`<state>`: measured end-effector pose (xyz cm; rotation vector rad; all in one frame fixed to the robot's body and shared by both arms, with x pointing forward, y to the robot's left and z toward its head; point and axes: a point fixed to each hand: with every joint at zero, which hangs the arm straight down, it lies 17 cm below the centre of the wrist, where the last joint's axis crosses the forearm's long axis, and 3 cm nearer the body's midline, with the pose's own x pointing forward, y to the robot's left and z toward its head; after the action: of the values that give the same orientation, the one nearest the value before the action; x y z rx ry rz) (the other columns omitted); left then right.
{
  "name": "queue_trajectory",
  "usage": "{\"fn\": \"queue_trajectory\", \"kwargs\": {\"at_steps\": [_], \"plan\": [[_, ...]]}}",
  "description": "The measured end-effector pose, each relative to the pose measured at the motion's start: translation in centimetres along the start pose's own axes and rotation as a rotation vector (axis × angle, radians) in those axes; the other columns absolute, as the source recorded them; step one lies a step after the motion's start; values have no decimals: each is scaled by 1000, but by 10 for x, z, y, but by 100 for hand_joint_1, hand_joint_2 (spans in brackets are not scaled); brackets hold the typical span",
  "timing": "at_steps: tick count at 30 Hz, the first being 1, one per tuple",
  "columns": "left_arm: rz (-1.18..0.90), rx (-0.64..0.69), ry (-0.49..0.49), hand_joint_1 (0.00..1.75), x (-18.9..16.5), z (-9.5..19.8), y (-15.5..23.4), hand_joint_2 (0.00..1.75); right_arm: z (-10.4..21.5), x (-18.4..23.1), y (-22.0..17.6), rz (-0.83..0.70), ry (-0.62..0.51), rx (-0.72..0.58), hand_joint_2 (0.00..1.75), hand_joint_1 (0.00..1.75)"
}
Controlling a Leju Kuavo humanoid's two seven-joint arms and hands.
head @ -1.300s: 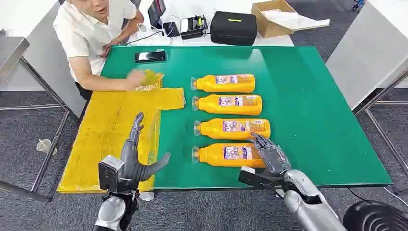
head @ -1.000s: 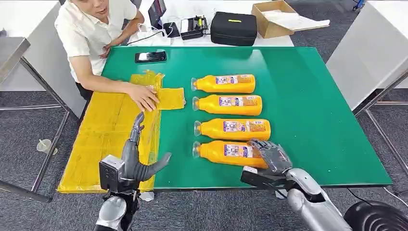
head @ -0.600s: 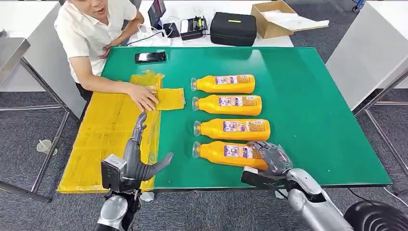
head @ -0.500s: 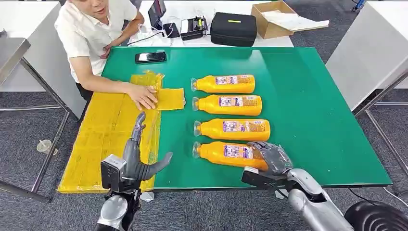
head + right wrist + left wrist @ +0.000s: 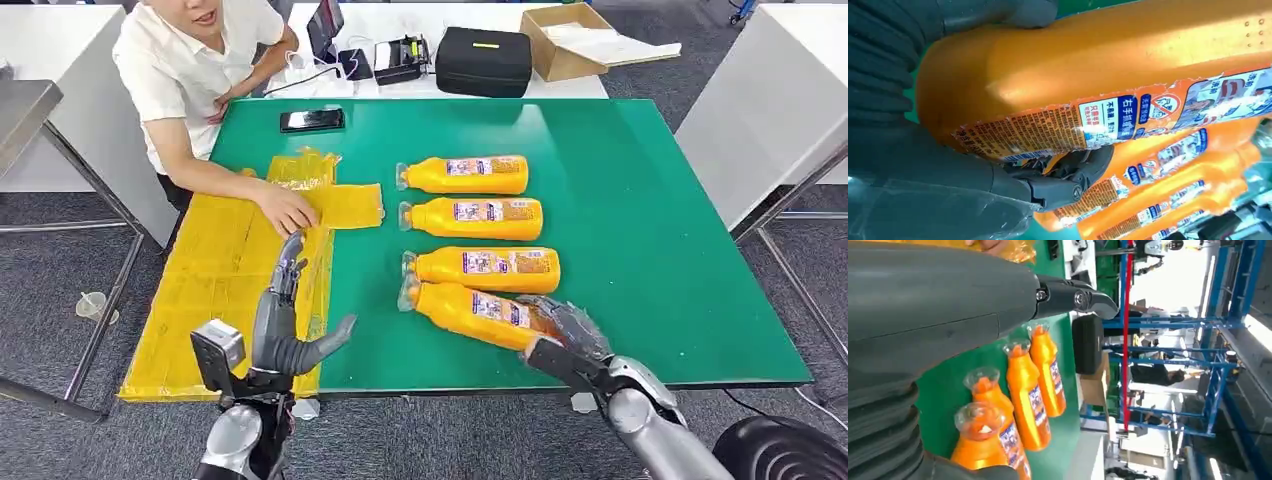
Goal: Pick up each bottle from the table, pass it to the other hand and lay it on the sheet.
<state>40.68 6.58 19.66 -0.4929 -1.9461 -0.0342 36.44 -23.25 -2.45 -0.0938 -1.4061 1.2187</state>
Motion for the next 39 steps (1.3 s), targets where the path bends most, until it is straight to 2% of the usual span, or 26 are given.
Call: {"fn": "queue_trajectory", "kwargs": {"at_steps": [10,21,28,39], "plan": [[160,14,21,0,1,0,2,175,-7,24,-8,-187,-86,-97,175,175],[265,14,62,0,-4,3,0,175,-11,37,-14,-259,-129,-158,175,175],[412,-50,161,0,-27,22,-20,175,-23,78,-20,-334,-250,-218,175,175],[414,-102,280,0,-62,33,-40,175,-49,151,-41,-455,-437,-292,175,175]]}}
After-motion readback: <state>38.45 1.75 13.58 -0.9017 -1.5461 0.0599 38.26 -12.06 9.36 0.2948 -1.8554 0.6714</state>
